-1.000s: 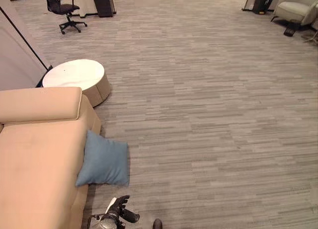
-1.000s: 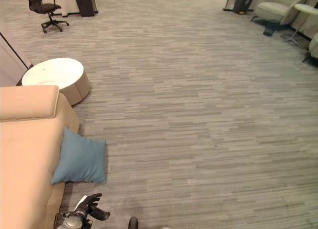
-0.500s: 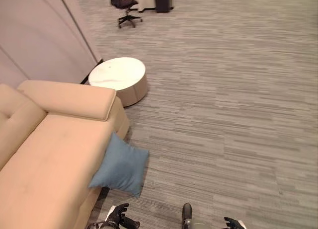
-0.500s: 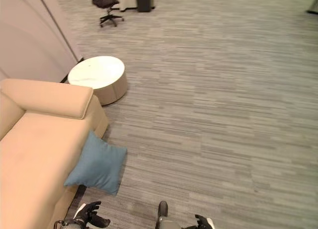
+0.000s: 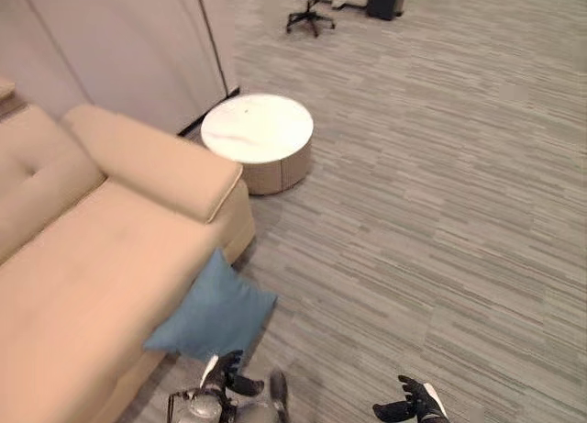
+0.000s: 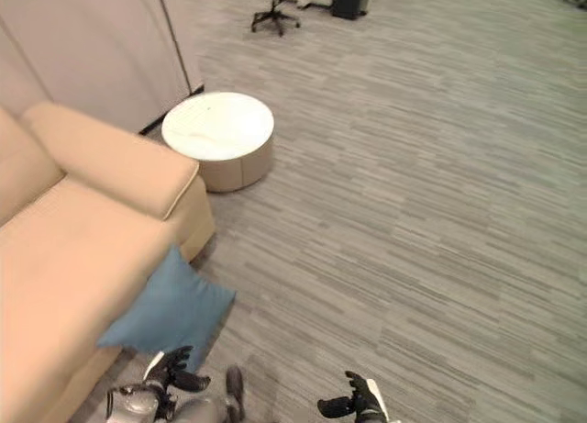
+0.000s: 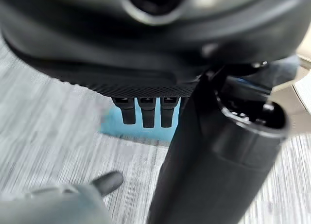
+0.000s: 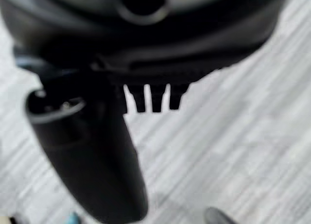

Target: Pick up all the scattered cushions and arrange them neatly on the sofa.

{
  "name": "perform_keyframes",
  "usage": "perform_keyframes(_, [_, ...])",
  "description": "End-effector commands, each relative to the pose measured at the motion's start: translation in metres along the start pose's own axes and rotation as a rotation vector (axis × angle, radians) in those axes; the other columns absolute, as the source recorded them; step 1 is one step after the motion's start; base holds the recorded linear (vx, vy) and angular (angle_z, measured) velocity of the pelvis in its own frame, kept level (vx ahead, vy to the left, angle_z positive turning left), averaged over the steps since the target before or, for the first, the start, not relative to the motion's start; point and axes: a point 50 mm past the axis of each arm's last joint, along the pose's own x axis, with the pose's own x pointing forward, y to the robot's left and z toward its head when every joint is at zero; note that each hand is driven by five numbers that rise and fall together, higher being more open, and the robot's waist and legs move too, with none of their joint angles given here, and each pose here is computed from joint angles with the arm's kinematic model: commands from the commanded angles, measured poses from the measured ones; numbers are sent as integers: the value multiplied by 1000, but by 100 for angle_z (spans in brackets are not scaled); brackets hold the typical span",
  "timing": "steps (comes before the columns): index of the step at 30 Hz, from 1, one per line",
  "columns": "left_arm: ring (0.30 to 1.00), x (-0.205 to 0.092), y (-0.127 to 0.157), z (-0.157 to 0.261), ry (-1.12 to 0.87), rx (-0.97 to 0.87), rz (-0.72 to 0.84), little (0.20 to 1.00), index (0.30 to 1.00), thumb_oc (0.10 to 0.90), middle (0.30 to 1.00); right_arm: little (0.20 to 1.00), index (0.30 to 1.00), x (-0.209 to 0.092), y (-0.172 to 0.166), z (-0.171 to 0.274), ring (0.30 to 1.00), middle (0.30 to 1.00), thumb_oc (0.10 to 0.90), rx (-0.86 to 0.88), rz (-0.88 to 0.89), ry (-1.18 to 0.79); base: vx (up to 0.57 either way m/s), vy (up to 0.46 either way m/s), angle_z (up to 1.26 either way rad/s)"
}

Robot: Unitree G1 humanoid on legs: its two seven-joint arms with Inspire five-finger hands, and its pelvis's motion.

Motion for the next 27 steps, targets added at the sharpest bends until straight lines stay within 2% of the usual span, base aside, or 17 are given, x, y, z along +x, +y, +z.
perform_keyframes(1, [900, 2, 17, 6, -31, 62, 28, 900, 900, 800, 900, 900, 900, 8, -30, 22, 900, 900, 800, 50, -85, -74, 96, 38, 134])
perform_keyframes(11, [900, 3, 14, 8, -35, 114, 5, 900, 900, 800, 900, 900, 900, 9, -34, 29, 900, 900, 800, 126, -81, -103, 126, -84, 108])
perform_keyframes(15, [900, 2, 11, 2, -13, 109, -1, 900, 900, 800, 900, 900, 900, 9, -35, 27, 900, 900, 800, 114, -79, -100, 62, -147, 168])
perform_keyframes(27, [900, 4, 9, 13, -45, 85, -2, 900, 900, 800, 900, 900, 900, 9, -42, 24, 900, 900, 800, 182, -117, -85, -38, -67, 80])
